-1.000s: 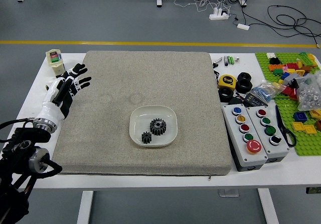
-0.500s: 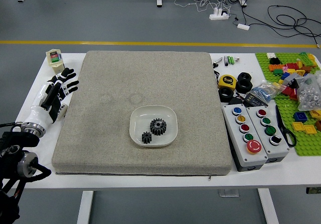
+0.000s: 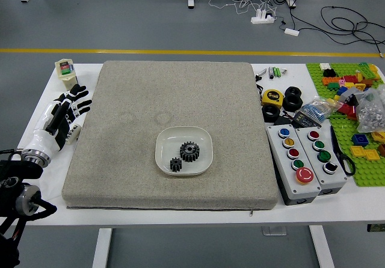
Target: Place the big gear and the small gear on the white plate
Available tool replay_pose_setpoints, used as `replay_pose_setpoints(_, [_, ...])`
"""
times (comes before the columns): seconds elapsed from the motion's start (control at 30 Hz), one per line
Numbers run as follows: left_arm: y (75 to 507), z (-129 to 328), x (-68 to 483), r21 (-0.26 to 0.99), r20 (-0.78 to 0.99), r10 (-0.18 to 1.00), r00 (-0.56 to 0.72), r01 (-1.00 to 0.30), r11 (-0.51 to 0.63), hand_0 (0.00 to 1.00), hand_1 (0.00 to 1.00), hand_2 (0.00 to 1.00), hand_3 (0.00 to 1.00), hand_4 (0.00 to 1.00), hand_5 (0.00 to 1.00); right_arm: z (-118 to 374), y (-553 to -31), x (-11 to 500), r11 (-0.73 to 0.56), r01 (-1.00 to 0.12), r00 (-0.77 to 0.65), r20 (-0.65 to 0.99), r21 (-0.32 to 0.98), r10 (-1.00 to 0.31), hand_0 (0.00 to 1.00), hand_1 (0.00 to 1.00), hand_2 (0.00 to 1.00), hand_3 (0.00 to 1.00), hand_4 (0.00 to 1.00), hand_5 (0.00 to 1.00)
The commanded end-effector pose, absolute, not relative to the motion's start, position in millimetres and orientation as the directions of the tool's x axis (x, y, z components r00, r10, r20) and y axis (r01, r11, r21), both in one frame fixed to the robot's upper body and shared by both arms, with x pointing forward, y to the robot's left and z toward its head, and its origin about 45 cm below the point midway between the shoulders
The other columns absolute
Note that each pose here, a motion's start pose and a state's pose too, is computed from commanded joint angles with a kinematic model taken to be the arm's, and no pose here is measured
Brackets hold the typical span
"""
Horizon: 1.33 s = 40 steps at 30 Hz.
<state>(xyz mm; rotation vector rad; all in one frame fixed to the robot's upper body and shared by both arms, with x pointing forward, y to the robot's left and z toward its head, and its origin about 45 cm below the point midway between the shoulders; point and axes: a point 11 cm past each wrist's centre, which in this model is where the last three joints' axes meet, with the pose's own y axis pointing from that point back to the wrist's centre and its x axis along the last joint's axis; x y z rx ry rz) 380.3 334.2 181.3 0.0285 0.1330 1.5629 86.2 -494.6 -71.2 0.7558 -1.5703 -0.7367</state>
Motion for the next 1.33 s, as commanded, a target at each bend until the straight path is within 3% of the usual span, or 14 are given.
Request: replay_pose_setpoints(1.33, [332.6,178.1,381.0,0.108,-0.065,0.998,0.007,-0.994,0.014,0.821,0.803,0.880,0.801,0.881,0.788,-70.0,-494.9,91.2,0.590,-0.074,-0.116,0.581,0.804,-0.805,0.661,0.671,0.751,0.565,0.757,0.606])
